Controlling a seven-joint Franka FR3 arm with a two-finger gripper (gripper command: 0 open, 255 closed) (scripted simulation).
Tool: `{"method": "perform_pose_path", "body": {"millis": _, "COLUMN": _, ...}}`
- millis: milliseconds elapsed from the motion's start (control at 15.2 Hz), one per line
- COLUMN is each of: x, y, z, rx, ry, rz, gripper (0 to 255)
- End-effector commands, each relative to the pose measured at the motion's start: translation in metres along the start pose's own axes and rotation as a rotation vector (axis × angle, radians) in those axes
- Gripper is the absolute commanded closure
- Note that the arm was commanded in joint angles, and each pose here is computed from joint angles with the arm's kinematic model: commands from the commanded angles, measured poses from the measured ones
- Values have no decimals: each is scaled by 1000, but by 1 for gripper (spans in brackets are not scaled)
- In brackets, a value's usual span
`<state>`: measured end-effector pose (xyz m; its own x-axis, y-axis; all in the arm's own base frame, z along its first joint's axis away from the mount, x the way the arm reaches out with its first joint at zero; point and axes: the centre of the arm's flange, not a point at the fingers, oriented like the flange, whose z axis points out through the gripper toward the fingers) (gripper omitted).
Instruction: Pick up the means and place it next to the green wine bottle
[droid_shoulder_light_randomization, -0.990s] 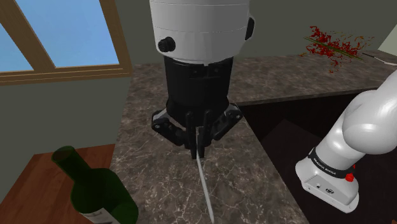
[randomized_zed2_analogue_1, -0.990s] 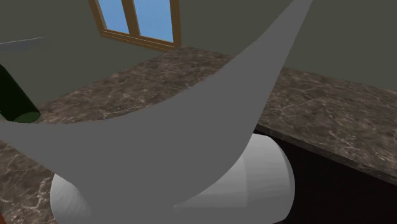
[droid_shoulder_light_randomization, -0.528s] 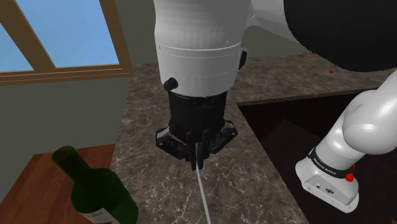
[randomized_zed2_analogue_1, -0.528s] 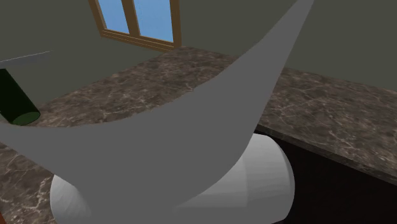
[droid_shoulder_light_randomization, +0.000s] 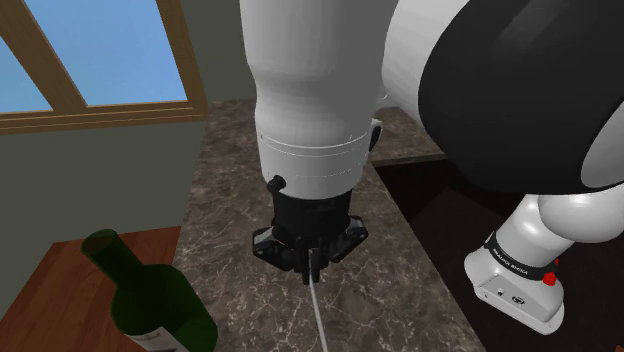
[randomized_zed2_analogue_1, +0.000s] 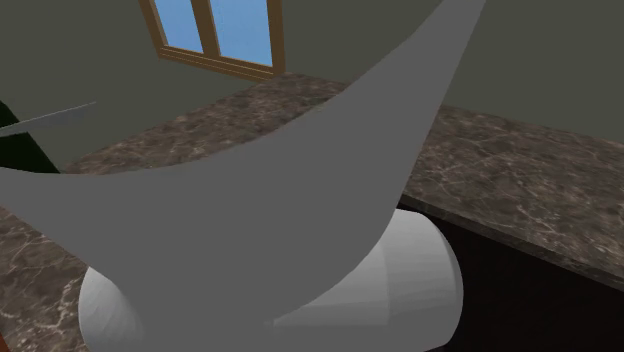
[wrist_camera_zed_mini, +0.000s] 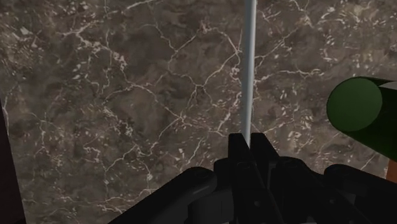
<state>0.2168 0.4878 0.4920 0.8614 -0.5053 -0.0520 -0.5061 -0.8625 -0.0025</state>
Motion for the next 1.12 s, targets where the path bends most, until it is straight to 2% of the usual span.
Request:
{"method": "perform_pose_path", "body": {"millis": 0, "x": 1, "y": -1, "z": 11, "rx": 0, "ry": 0, "rz": 0, "gripper": 255}}
{"method": "perform_pose_path", "body": {"millis": 1056, "x": 6, "y": -1, "z": 95, "rx": 0, "ry": 0, "rz": 0, "gripper": 255}}
